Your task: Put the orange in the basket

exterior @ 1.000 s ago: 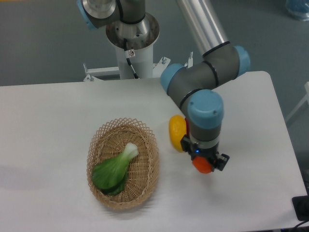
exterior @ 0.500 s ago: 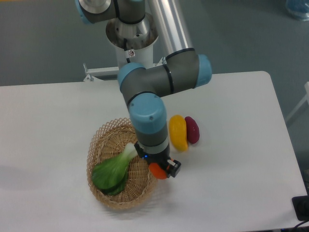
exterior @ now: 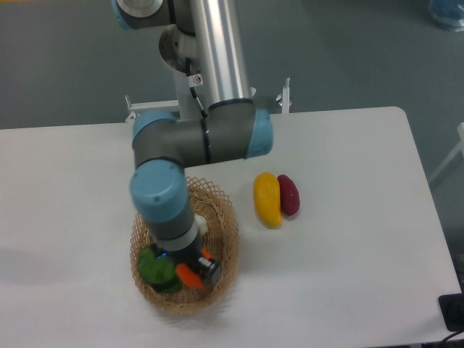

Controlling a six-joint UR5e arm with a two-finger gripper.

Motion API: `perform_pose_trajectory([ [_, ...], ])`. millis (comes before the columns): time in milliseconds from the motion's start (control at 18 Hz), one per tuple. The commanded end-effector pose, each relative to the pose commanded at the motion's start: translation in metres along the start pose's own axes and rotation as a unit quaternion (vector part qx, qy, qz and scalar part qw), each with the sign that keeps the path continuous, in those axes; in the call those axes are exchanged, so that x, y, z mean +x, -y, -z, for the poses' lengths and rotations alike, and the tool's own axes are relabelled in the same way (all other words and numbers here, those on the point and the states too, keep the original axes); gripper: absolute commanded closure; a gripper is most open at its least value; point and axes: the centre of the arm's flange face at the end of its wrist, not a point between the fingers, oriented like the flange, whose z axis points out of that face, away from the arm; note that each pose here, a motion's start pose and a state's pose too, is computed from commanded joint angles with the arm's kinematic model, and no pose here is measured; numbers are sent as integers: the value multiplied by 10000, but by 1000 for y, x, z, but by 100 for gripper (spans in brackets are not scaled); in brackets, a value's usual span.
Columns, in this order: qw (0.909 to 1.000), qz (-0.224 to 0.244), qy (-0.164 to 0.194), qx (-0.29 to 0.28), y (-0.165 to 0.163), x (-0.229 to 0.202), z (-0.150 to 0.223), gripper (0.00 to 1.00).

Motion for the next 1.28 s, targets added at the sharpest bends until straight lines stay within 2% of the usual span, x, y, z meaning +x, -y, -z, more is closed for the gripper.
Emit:
perform_pose_trajectory([
  [111, 10000, -63, -18, -9, 4, 8, -2, 21],
  [333, 9999, -89, -66, -25, 4, 14, -5, 0],
  [611, 9999, -104, -97, 14, 3, 23, -7, 0],
  [778, 9999, -69, 59, 98, 1, 18, -3, 0],
  [1000, 9985, 226, 349, 356, -15, -19, 13, 0],
  [1278, 9957, 631, 526, 433, -51, -68, 34, 0],
])
